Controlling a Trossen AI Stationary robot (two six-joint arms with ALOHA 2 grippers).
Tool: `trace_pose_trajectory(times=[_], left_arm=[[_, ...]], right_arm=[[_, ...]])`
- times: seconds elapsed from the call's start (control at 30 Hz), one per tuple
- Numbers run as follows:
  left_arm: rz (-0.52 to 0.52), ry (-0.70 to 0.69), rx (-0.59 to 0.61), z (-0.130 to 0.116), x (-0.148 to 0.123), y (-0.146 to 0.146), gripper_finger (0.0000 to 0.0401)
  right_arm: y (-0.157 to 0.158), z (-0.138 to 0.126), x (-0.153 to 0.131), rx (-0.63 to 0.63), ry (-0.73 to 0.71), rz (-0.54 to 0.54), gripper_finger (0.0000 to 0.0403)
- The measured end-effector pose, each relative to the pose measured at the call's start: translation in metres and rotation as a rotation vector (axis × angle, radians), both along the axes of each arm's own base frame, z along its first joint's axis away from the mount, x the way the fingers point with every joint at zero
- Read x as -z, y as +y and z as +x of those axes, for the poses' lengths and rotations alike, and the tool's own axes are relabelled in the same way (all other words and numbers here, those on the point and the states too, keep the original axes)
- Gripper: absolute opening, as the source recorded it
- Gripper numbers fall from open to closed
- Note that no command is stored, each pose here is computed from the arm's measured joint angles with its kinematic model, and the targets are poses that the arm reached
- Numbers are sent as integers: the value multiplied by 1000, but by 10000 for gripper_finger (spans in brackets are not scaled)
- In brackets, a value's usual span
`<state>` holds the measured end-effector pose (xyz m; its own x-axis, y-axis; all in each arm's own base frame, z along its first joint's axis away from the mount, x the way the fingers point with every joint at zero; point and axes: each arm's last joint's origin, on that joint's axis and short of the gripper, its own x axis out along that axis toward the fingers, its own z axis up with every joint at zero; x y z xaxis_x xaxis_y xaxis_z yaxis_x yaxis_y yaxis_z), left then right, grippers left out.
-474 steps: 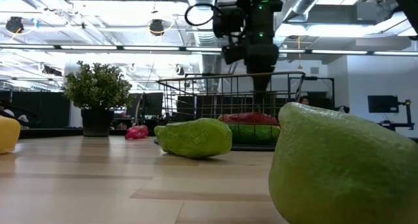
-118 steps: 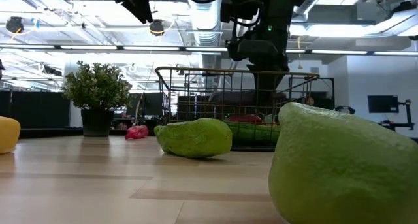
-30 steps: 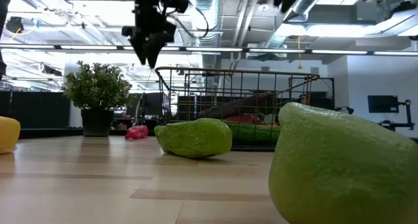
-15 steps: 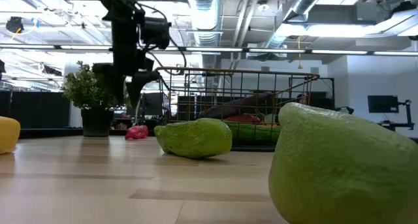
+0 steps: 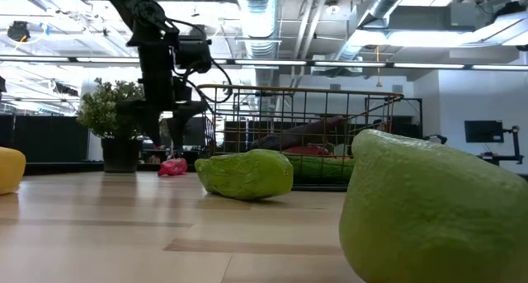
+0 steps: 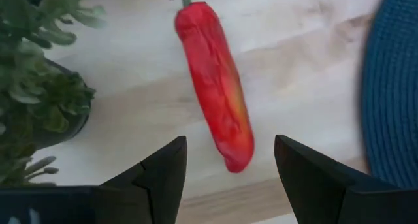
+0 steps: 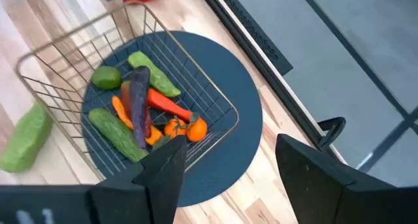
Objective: Build produce basket
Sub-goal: Put the red chili pepper into the wire basket
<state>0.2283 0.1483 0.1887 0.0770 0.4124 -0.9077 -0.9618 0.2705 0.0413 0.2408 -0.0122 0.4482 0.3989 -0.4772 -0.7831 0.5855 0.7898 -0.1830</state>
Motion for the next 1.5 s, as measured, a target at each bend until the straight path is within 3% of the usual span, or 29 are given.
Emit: trace_pose_trajectory(times=[0.87,1.3,1.5], left_arm=[[-23,27,14,1,19,21,218],[-46,-2,8,2,20,19,218],[-65,-22,-4,-3,35,14,215]], right_arm=[[4,-4,-4,-8,-38,4,255],[14,-4,-5,-42,-44,-14,255],[13,-3,-5,-40,-45,-16,255]])
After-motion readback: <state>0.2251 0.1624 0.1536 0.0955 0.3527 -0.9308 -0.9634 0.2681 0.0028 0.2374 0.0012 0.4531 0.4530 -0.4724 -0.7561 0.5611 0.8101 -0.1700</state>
